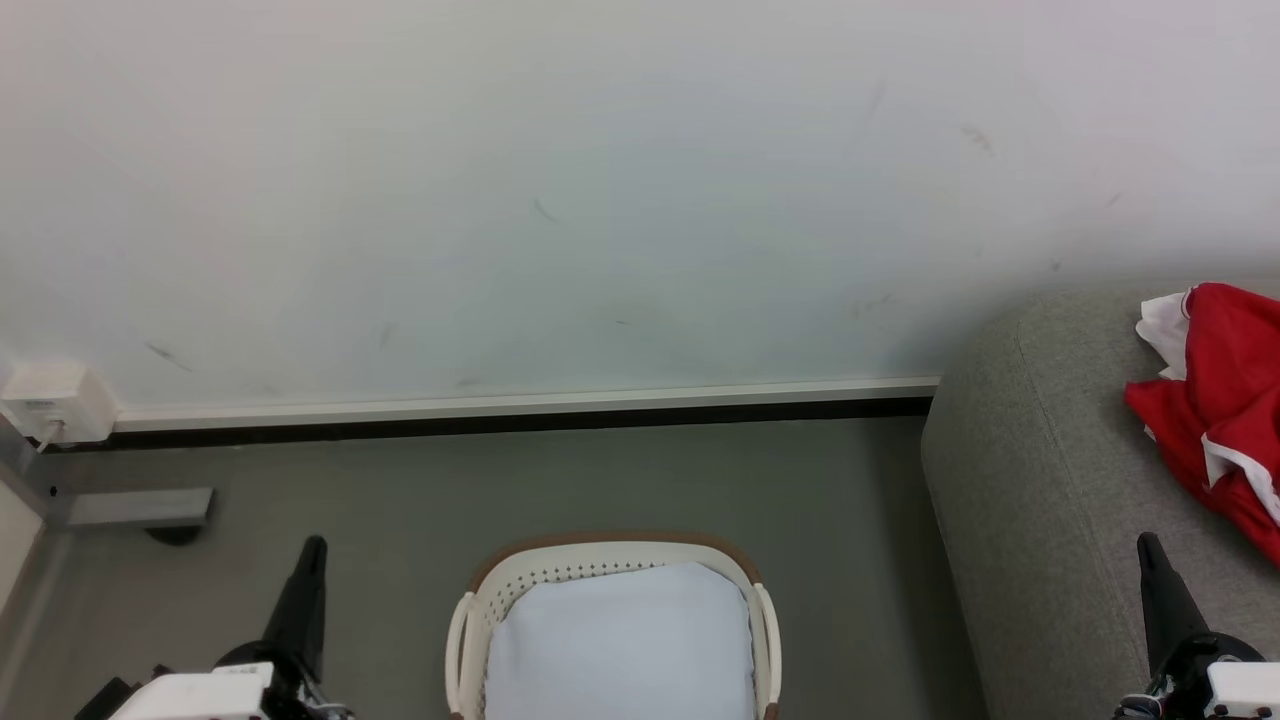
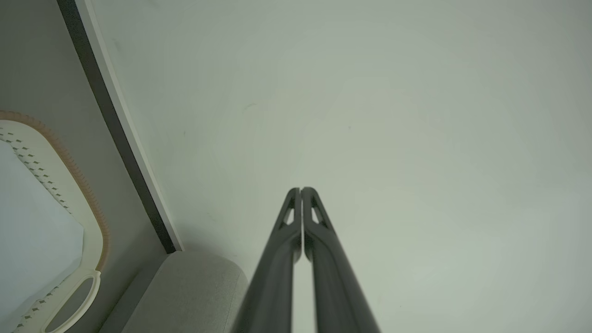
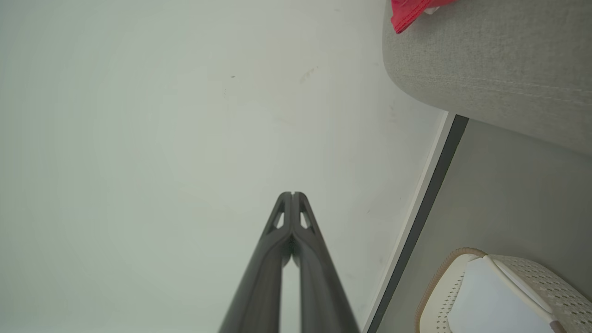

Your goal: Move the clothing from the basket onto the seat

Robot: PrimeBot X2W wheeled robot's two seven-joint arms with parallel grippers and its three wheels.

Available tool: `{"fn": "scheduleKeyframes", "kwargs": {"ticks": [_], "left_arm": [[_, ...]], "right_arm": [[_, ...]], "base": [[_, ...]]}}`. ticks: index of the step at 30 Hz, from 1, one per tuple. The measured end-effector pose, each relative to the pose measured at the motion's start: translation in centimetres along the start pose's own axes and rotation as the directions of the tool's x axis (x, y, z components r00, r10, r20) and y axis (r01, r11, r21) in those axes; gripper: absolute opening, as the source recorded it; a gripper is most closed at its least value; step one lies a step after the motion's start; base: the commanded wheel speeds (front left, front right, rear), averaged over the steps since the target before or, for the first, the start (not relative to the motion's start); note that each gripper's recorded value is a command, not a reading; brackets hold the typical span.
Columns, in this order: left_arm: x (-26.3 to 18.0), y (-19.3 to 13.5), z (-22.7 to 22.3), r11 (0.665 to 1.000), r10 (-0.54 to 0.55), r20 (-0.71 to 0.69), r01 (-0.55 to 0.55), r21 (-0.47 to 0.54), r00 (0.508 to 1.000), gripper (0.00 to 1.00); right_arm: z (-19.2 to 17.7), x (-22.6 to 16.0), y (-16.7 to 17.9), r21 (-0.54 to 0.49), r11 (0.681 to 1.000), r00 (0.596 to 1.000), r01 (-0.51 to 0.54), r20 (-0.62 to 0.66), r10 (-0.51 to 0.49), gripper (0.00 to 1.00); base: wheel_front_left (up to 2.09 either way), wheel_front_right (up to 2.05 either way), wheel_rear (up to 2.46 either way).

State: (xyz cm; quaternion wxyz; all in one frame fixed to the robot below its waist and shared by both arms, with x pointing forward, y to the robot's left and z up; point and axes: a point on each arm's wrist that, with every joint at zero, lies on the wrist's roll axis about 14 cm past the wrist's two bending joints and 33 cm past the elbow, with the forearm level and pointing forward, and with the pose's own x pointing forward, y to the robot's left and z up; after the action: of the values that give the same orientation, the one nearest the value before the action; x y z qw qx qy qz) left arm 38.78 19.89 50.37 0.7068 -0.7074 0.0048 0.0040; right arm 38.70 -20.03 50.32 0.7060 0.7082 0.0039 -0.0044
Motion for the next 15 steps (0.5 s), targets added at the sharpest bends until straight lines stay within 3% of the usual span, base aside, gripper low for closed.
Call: {"fn": "scheduleKeyframes", "kwargs": {"ticks": [15], "left_arm": [[0.00, 0.00, 0.00, 1.000, 0.000, 0.000, 0.000, 0.000, 1.000, 0.00]], "right_arm": [[0.01, 0.00, 0.00, 0.000, 1.000, 1.000, 0.000, 0.000, 0.000, 0.00]], "base": [[0.00, 0.00, 0.00]]}}
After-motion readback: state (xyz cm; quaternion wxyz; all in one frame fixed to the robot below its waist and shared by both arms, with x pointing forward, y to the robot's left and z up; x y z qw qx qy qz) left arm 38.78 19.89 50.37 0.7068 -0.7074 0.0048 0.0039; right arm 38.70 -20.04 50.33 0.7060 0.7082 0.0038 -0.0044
